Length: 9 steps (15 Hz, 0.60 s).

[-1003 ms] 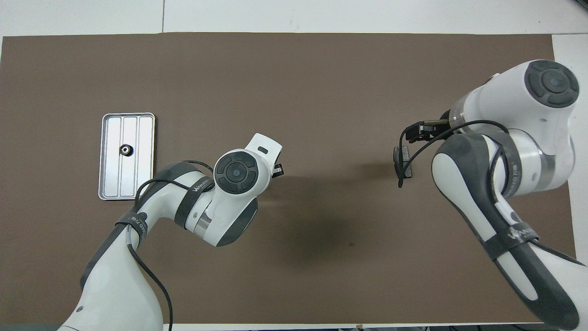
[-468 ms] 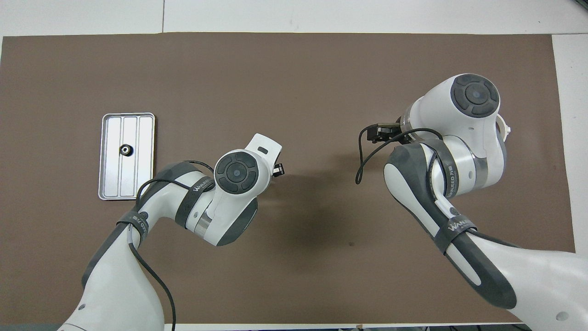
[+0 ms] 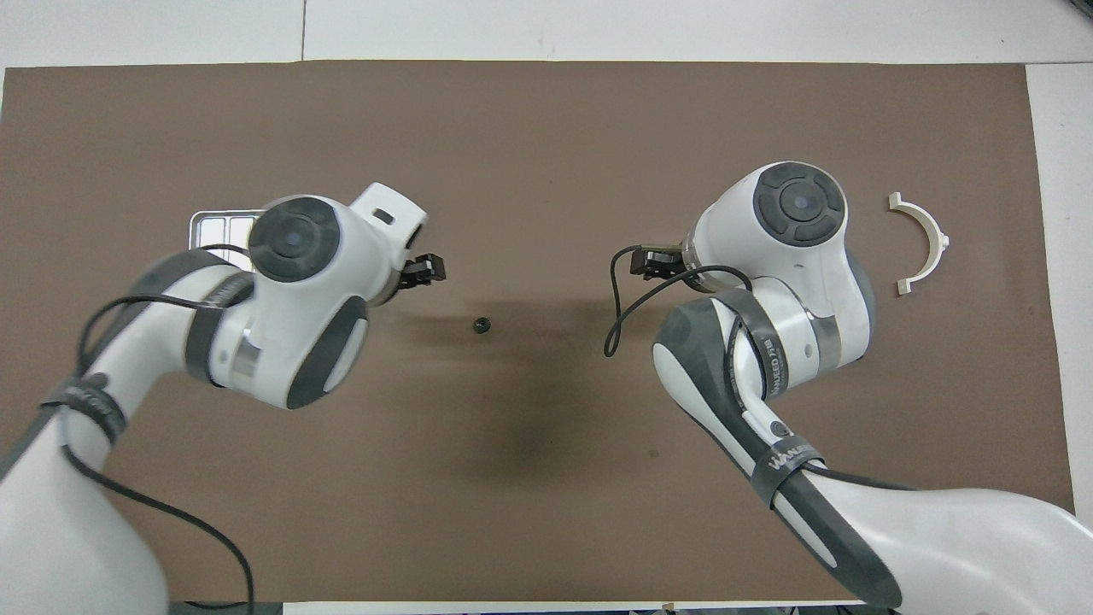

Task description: Place bearing gear from tray to pile

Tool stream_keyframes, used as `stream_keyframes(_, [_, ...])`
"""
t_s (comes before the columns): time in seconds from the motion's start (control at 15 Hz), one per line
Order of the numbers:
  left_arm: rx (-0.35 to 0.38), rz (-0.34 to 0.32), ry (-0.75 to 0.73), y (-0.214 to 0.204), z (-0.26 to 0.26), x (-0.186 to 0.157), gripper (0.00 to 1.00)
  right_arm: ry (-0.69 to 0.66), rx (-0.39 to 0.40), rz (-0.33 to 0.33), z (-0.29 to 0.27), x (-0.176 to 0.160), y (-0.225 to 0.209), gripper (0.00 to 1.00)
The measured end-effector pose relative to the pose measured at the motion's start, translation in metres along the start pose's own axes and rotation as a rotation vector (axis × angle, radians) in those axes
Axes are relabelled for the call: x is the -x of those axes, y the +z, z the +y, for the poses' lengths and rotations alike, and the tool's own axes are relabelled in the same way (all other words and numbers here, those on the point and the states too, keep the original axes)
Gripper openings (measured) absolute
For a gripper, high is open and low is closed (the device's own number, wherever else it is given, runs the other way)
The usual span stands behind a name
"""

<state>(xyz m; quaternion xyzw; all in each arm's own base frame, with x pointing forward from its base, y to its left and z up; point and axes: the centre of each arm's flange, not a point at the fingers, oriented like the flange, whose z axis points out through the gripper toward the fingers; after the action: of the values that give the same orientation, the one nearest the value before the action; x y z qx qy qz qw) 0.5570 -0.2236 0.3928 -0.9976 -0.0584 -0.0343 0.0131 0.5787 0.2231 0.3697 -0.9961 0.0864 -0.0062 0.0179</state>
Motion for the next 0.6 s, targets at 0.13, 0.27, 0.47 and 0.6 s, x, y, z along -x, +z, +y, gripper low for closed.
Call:
stream_keyframes(0.13, [-0.010, -0.009, 0.062, -0.039, -0.077, -0.032, 1.00, 0.036, 0.001, -0.001, -0.026, 0.016, 0.001, 1.00])
stream_keyframes(0.27, [-0.006, -0.002, 0.116, -0.061, -0.142, -0.055, 1.00, 0.085, 0.001, -0.005, -0.052, 0.034, 0.003, 1.00])
stream_keyframes(0.47, [0.046, 0.001, 0.137, -0.057, -0.204, -0.071, 0.99, 0.168, -0.002, -0.001, -0.096, 0.065, 0.011, 1.00])
stream_keyframes(0.6, [0.052, -0.003, 0.149, -0.044, -0.226, -0.075, 1.00, 0.201, 0.027, 0.031, -0.133, 0.084, 0.022, 1.00])
